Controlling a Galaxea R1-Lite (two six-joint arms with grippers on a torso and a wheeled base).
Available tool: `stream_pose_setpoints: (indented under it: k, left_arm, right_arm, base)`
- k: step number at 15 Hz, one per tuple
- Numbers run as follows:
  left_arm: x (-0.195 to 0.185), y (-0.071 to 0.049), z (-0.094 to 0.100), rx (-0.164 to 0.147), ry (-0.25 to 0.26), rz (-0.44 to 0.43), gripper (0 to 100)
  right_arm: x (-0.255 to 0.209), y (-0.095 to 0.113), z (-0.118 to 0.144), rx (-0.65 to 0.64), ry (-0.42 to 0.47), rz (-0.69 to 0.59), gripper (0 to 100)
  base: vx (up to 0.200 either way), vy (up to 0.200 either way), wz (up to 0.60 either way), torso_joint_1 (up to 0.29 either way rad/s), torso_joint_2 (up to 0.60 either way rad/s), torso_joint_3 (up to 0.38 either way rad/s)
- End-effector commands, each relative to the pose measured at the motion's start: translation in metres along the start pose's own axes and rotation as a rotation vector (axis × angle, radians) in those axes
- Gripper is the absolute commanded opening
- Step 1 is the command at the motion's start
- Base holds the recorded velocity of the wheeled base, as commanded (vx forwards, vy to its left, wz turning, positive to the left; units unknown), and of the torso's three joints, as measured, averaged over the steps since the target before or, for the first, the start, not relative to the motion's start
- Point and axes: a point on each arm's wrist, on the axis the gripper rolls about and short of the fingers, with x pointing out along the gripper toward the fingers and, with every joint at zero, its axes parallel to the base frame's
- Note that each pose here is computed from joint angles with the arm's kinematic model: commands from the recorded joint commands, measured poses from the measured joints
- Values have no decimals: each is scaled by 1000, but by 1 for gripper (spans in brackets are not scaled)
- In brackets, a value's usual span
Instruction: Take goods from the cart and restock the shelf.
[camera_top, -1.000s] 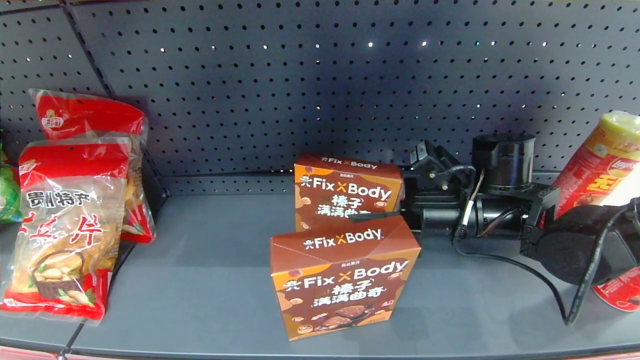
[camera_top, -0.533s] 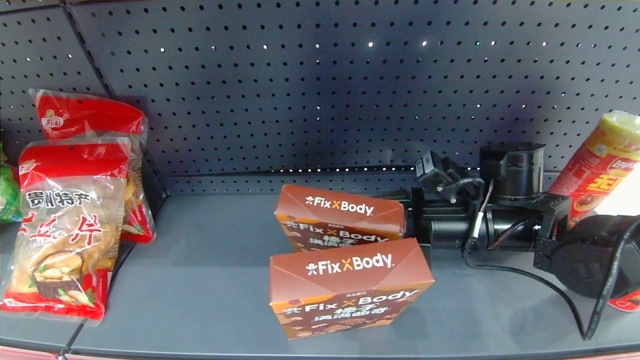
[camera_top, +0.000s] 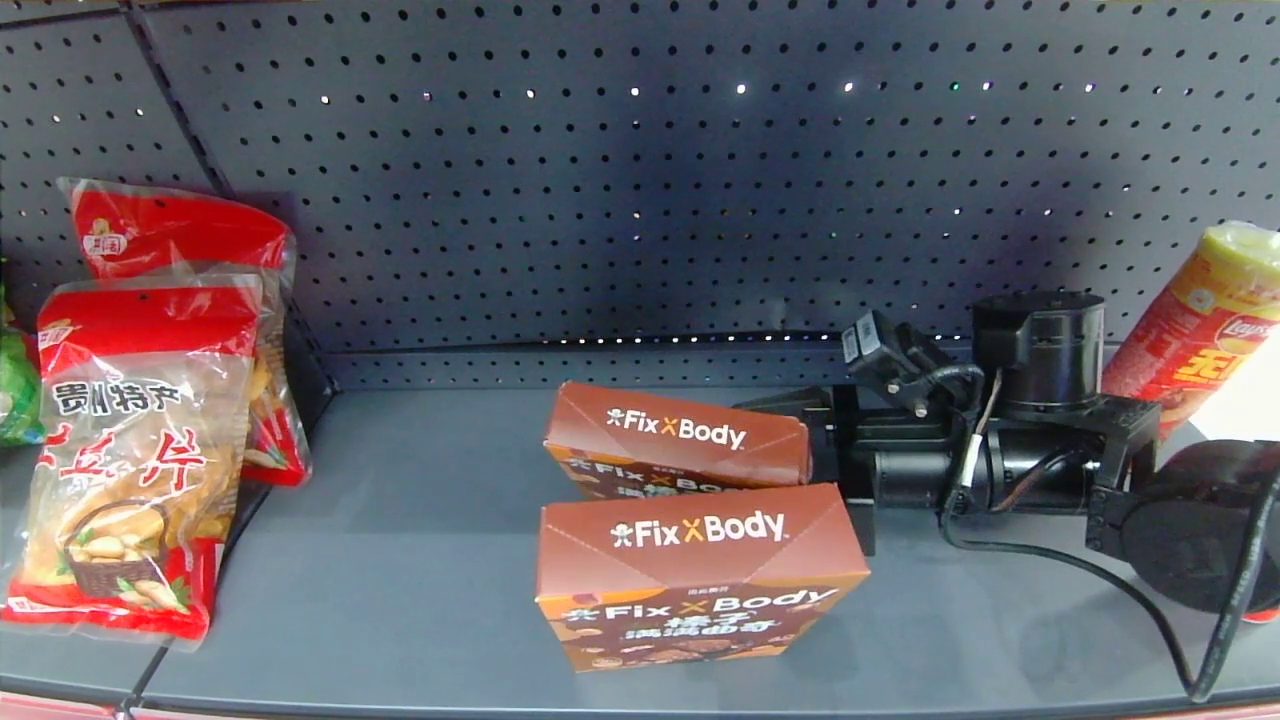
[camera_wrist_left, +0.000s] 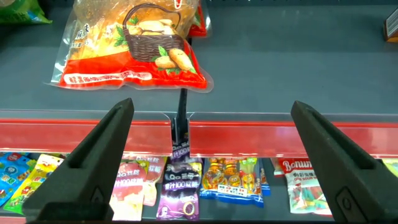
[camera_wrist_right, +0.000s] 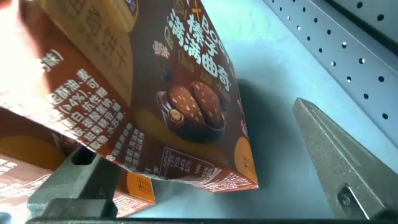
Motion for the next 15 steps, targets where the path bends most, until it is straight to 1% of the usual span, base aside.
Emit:
stream_pose_setpoints:
  k: [1,5,8,10,15]
  left_arm:
    - [0,0,0,0,0,1,100]
    - [0,0,0,0,0,1,100]
    - [0,0,0,0,0,1,100]
    - [0,0,0,0,0,1,100]
    - [0,0,0,0,0,1,100]
  right_arm:
    - [1,-2,0,0,0,-4,100]
    - [8,-11,0,-1,-1,-20,100]
    - [9,-12,-1,1,2,-19,100]
    - [13,-20,-5,7,6,-30,100]
    - [15,-22,-6,9,6,-24,100]
  base:
    - [0,0,0,0,0,0]
    - [0,0,0,0,0,0]
    - [0,0,0,0,0,0]
    - [0,0,0,0,0,0]
    - [0,0,0,0,0,0]
